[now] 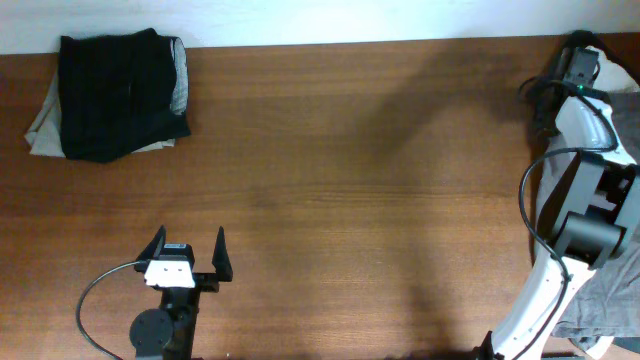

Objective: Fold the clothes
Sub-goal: 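Reach the right gripper to the grey trousers pile and grasp them, then drag the grey trousers with the right gripper onto the table center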

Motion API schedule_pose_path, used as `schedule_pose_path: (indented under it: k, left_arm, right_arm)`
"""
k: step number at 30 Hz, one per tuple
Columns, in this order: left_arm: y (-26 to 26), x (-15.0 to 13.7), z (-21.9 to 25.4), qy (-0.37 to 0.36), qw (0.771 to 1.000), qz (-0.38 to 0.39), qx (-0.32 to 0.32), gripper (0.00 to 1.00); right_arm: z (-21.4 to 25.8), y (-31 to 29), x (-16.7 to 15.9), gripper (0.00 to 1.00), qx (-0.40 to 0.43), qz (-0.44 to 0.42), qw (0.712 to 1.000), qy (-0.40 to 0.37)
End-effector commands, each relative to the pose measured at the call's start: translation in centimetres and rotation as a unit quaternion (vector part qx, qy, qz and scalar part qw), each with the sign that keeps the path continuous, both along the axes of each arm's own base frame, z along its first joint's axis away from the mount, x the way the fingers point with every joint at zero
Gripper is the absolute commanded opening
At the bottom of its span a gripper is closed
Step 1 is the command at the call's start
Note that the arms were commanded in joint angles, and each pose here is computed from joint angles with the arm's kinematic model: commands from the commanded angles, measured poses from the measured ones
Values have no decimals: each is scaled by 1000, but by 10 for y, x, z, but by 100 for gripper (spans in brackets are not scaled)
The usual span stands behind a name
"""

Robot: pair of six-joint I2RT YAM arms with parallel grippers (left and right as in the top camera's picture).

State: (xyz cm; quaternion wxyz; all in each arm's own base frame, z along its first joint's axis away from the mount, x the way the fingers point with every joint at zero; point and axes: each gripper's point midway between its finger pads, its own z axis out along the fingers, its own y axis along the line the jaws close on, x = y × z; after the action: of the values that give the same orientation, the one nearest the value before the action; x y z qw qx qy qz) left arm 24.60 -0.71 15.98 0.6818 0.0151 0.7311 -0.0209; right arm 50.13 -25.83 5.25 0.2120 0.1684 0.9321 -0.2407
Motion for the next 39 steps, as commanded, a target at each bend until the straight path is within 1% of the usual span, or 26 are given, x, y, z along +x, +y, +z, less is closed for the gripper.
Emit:
schedule_pose_path:
  k: [1, 3, 5, 7, 8, 10, 14, 15, 18, 21, 22, 23, 25, 27, 29, 30, 31, 32, 33, 34, 35, 36, 37, 38, 39]
  left_arm:
    - [1, 0, -2, 2, 1000, 2, 0, 99]
    - [1, 0, -2, 2, 1000, 2, 0, 99]
    - [1, 0, -2, 2, 1000, 2, 0, 99]
    - [1, 0, -2, 2, 1000, 2, 0, 99]
    - [1, 0, -2, 2, 1000, 2, 0, 99]
    - [1, 0, -2, 2, 1000, 2, 0, 99]
    - [1, 0, -2, 2, 1000, 2, 0, 99]
    - [1, 0, -2, 2, 1000, 2, 0, 99]
    - [1, 0, -2, 2, 1000, 2, 0, 99]
    - [1, 0, -2, 2, 1000, 2, 0, 99]
    - [1, 0, -2, 2, 1000, 2, 0, 99]
    - [1, 0, -2, 2, 1000, 2, 0, 99]
    - [1, 0, -2, 2, 1000, 2, 0, 99]
    - [1, 0, -2, 2, 1000, 2, 0, 99]
    - [1, 0, -2, 2, 1000, 2, 0, 99]
    - [1, 0, -2, 2, 1000, 2, 0, 99]
    - [1, 0, -2, 2, 1000, 2, 0, 99]
    - [1, 0, -2, 2, 1000, 2, 0, 99]
    - [1, 0, -2, 2, 1000, 2, 0, 99]
    - [1, 0, -2, 2, 1000, 2, 0, 99]
    - [1, 0, -2, 2, 1000, 2, 0, 99]
    - [1, 0, -2, 2, 1000, 2, 0, 99]
    - [1, 0, -2, 2, 1000, 2, 0, 99]
    - [1, 0, -2, 2, 1000, 2, 0, 99]
    - [1, 0, -2, 2, 1000, 2, 0, 99]
  right_arm:
    - [66, -1, 7, 4, -19, -17, 998, -65]
    - [87, 4, 3, 4, -18, -12, 997, -77]
    - [114, 21, 3, 4, -2, 3, 995, -100]
    - [137, 32, 2, 4, 3, -4, 992, -128]
    - [157, 51, 4, 4, 14, 15, 989, -148]
    - [175, 83, 9, 4, 25, 50, 985, -162]
    - [165, 124, 20, 4, 42, 85, 984, -148]
    - [158, 136, 23, 4, 54, 94, 983, -145]
    - [142, 189, 33, 4, 119, 158, 971, -134]
    - [133, 282, 39, 4, 204, 240, 940, -129]
    - [130, 325, 36, 4, 230, 278, 925, -121]
    - [128, 348, 33, 4, 240, 292, 918, -117]
    - [121, 437, 16, 4, 257, 358, 892, -98]
    - [115, 517, -14, 4, 264, 426, 861, -80]
    - [114, 572, -46, 4, 276, 465, 839, -66]
    - [115, 608, -74, 5, 295, 483, 823, -55]
    - [115, 627, -90, 5, 307, 496, 811, -47]
    - [115, 657, -118, 27, 312, 526, 790, -34]
    - [116, 662, -123, 49, 306, 531, 789, -35]
    - [117, 666, -127, 49, 302, 538, 786, -35]
    - [121, 666, -128, 51, 303, 539, 785, -37]
    - [129, 663, -126, 61, 304, 537, 786, -43]
    - [151, 649, -117, 85, 303, 527, 791, -60]
    - [162, 641, -111, 92, 304, 521, 795, -68]
    - [176, 628, -102, 96, 304, 511, 800, -80]
